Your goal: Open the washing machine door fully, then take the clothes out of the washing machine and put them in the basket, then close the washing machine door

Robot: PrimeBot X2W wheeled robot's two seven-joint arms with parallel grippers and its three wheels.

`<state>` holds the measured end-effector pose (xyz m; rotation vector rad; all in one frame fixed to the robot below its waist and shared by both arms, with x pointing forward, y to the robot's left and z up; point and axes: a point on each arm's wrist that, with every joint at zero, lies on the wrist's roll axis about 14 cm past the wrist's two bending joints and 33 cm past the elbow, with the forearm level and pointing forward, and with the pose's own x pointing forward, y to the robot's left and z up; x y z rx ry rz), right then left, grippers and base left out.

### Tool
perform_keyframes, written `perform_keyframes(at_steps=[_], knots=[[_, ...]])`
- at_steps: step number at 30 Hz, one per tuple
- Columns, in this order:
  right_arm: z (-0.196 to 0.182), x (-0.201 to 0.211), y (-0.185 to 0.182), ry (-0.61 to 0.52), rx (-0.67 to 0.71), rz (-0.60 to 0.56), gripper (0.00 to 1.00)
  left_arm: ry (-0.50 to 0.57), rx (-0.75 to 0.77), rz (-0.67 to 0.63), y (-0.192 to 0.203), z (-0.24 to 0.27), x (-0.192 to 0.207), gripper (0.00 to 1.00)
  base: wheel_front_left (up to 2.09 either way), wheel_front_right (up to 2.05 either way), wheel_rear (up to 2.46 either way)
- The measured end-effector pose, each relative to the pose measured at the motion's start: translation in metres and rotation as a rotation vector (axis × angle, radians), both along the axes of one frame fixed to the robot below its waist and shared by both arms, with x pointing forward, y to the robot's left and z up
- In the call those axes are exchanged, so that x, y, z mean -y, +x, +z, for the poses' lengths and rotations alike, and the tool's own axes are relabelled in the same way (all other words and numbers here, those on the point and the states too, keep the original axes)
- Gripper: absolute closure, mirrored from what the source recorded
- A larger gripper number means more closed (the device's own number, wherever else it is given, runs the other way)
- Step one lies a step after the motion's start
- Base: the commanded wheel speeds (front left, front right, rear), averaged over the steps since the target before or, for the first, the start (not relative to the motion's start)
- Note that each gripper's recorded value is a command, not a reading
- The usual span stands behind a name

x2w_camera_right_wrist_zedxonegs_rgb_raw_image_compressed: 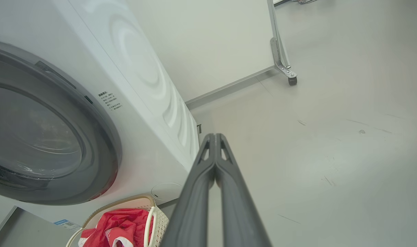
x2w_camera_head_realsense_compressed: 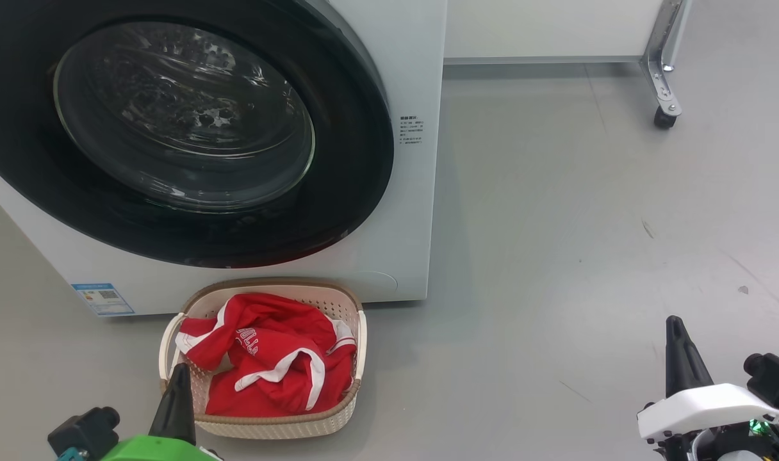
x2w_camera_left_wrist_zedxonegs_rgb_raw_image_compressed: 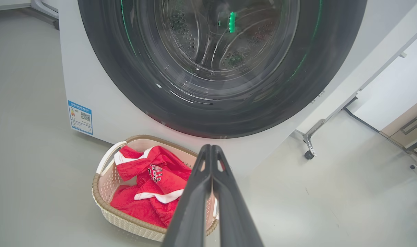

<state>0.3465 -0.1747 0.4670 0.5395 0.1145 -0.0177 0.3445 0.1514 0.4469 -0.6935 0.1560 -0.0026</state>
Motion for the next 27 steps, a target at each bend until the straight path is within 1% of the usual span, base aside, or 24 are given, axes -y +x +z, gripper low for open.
perform_keyframes(at_steps=[27], knots=[[-0.003,0.013,0.009,0.360,-0.045,-0.073,1.00,-0.305,-0.043,0.077,0.008,0.002,-0.014,1.00,0.00,0.00,0.00]])
